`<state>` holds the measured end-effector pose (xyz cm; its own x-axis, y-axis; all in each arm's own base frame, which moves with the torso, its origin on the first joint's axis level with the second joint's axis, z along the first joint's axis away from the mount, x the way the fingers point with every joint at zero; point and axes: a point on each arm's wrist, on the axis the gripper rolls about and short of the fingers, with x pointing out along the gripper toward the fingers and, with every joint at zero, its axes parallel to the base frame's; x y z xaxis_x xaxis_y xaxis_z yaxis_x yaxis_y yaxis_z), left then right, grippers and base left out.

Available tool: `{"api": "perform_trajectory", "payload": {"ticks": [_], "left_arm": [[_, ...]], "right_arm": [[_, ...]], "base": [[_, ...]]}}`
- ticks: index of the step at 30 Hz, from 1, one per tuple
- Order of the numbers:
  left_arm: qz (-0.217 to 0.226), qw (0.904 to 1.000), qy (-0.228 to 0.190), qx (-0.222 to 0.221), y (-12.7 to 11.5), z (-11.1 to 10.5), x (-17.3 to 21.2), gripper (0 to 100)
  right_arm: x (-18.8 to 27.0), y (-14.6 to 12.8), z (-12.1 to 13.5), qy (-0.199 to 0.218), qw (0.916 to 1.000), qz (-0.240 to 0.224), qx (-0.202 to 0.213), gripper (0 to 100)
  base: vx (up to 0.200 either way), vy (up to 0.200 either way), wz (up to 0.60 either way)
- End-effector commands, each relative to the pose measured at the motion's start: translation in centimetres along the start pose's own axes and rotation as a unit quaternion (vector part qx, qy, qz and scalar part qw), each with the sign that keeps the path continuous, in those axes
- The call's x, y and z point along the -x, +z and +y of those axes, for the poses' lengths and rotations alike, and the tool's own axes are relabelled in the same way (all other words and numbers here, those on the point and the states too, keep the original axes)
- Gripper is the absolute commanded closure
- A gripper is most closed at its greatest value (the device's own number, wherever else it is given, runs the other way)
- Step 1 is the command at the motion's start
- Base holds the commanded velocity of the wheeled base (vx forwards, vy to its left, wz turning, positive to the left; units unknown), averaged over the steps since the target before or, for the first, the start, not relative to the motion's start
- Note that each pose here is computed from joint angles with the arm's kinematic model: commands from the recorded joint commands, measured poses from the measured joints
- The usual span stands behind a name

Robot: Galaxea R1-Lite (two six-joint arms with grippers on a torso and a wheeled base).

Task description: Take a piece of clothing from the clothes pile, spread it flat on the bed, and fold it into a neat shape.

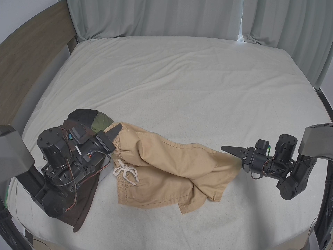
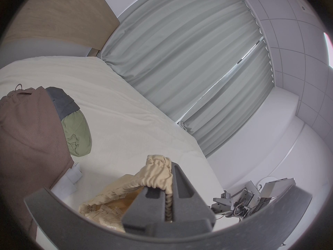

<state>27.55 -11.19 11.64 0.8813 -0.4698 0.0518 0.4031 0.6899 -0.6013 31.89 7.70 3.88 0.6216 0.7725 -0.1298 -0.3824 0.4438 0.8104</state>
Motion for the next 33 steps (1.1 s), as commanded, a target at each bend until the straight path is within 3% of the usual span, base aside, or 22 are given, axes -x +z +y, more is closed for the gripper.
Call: {"api": "perform_trajectory", "payload": {"ticks": [1, 7, 8, 18, 27, 33], "left_arm": [[-0.001, 1.0, -0.001, 0.001, 0.0, 0.0, 0.0, 100], [-0.002, 1.0, -0.001, 0.0, 0.1, -0.1, 0.0, 100], [-0.003, 1.0, -0.002, 0.0, 0.1, -0.1, 0.0, 100], [-0.007, 0.9999, -0.014, 0.0, 0.2, -0.7, -0.2, 100], [-0.042, 0.9953, -0.087, -0.001, 2.1, -4.6, 0.1, 100], [-0.039, 0.9912, -0.126, -0.006, 3.1, -5.5, 0.7, 100]], "right_arm": [[-0.5, 0.4, -0.2, 0.004, 0.9999, -0.005, -0.008, 0], [-0.9, 0.5, -0.5, 0.003, 0.9998, -0.007, -0.015, 0], [-1.0, 0.4, -0.7, 0.003, 0.9998, -0.006, -0.016, 100], [-0.9, 0.9, -0.1, 0.01, 0.9998, -0.013, -0.014, 100], [2.9, 1.9, 5.8, 0.046, 0.9978, -0.044, 0.019, 100], [5.1, 1.4, 7.7, 0.053, 0.9969, -0.052, 0.027, 100]], "base": [[0.0, 0.0, 0.0], [0.0, 0.0, 0.0], [0.0, 0.0, 0.0], [0.0, 0.0, 0.0], [0.0, 0.0, 0.0], [0.0, 0.0, 0.0]]}}
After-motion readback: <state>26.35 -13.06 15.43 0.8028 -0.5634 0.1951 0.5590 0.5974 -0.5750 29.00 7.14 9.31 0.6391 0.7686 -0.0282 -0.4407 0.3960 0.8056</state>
